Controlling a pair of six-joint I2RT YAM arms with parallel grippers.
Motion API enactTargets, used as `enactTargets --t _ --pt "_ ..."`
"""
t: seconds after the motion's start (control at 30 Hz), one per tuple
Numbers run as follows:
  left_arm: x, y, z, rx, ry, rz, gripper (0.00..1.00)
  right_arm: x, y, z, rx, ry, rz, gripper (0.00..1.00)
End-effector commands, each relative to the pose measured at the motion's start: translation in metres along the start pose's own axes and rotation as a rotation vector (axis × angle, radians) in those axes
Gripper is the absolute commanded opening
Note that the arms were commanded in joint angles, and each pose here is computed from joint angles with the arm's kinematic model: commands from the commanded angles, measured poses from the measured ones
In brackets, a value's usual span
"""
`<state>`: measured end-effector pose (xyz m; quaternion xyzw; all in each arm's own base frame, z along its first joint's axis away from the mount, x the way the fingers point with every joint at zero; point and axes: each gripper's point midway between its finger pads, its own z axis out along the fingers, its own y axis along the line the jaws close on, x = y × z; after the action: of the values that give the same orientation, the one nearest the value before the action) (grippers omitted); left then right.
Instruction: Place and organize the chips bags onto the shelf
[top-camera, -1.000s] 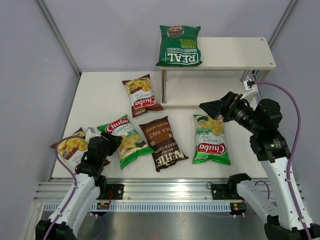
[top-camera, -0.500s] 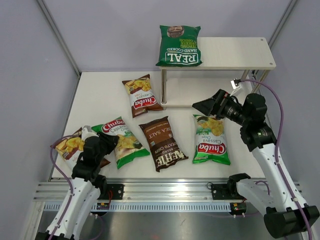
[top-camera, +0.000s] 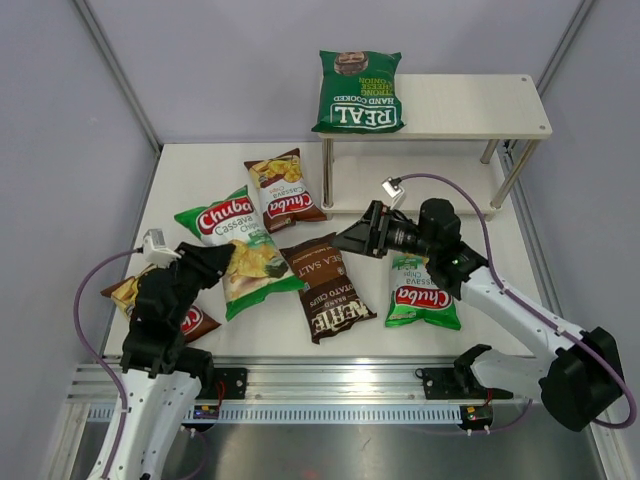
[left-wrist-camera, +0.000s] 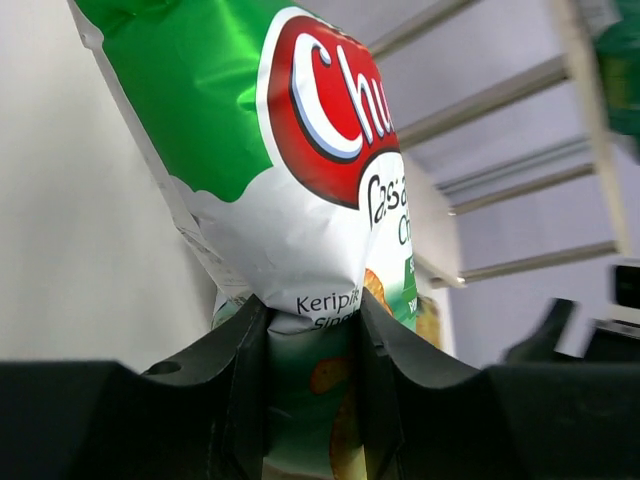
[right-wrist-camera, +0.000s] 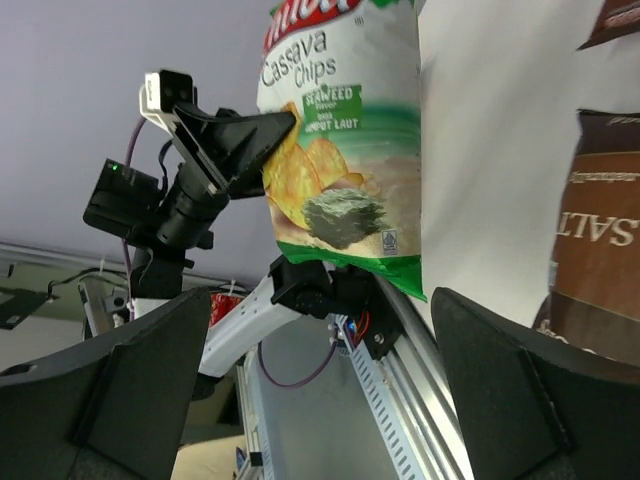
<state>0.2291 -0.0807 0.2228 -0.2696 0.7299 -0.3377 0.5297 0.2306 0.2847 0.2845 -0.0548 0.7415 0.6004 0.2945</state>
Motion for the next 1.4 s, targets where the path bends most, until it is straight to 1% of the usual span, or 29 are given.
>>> enactTargets --t 0.0,0.03,0.1,0.13,0.17,0.2,0.23,0.3,0.33,0.4,0.53,0.67,0.87,0.97,1.07,1.1,1.2,1.37 --pt "-0.029 -0.074 -0.02 0.274 -0.055 -0.013 0.0 -0.003 0.036 0.017 -0.146 -0.07 -0.058 0.99" --pt "-0.032 -0.088 -0.026 0.334 -0.054 -0.014 0.0 -0.003 0.04 0.019 -0.161 -0.087 -0.088 0.99" --pt "-0.032 -0.103 -0.031 0.396 -0.031 -0.032 0.0 0.004 0.046 0.026 -0.161 -0.101 -0.131 0.99" --pt "-0.038 -0.116 -0.035 0.455 -0.046 -0.034 0.0 0.006 0.046 0.028 -0.157 -0.095 -0.138 1.0" --pt "-0.038 -0.122 -0.038 0.485 -0.043 -0.035 0.0 0.01 0.042 0.034 -0.144 -0.077 -0.132 0.99" --pt "-0.036 -0.128 -0.039 0.514 -0.022 -0.038 0.0 0.017 0.048 0.037 -0.16 -0.047 -0.134 0.99" --pt "-0.041 -0.14 -0.046 0.573 -0.038 -0.045 0.0 0.021 0.048 0.04 -0.166 -0.031 -0.123 0.99" --pt "-0.04 -0.148 -0.049 0.626 -0.033 -0.052 0.0 0.033 0.046 0.05 -0.178 0.002 -0.117 0.99" --pt "-0.043 -0.158 -0.057 0.687 -0.041 -0.056 0.0 0.047 0.047 0.057 -0.189 0.039 -0.113 0.99" --pt "-0.045 -0.163 -0.06 0.725 -0.052 -0.059 0.0 0.065 0.064 0.061 -0.262 0.088 -0.131 0.99" --pt "-0.046 -0.166 -0.063 0.749 -0.055 -0.071 0.0 0.078 0.078 0.066 -0.325 0.111 -0.164 0.98" --pt "-0.046 -0.166 -0.065 0.75 -0.063 -0.06 0.0 0.073 0.087 0.061 -0.357 0.067 -0.189 0.98" --pt "-0.045 -0.149 -0.052 0.657 -0.076 -0.091 0.0 0.068 0.106 0.052 -0.417 0.033 -0.205 0.99" --pt "-0.048 -0.142 -0.05 0.64 -0.104 -0.141 0.0 0.075 0.108 0.055 -0.419 0.037 -0.211 1.0" --pt "-0.058 -0.141 -0.058 0.66 -0.165 -0.198 0.0 0.079 0.105 0.059 -0.4 0.019 -0.21 0.99" --pt "-0.066 -0.142 -0.063 0.67 -0.207 -0.218 0.0 0.079 0.104 0.061 -0.394 0.014 -0.208 1.0" --pt "-0.078 -0.147 -0.074 0.695 -0.258 -0.252 0.0 0.077 0.101 0.062 -0.38 -0.012 -0.207 0.99" --pt "-0.086 -0.154 -0.077 0.711 -0.277 -0.263 0.0 0.075 0.118 0.063 -0.438 -0.009 -0.222 0.99"
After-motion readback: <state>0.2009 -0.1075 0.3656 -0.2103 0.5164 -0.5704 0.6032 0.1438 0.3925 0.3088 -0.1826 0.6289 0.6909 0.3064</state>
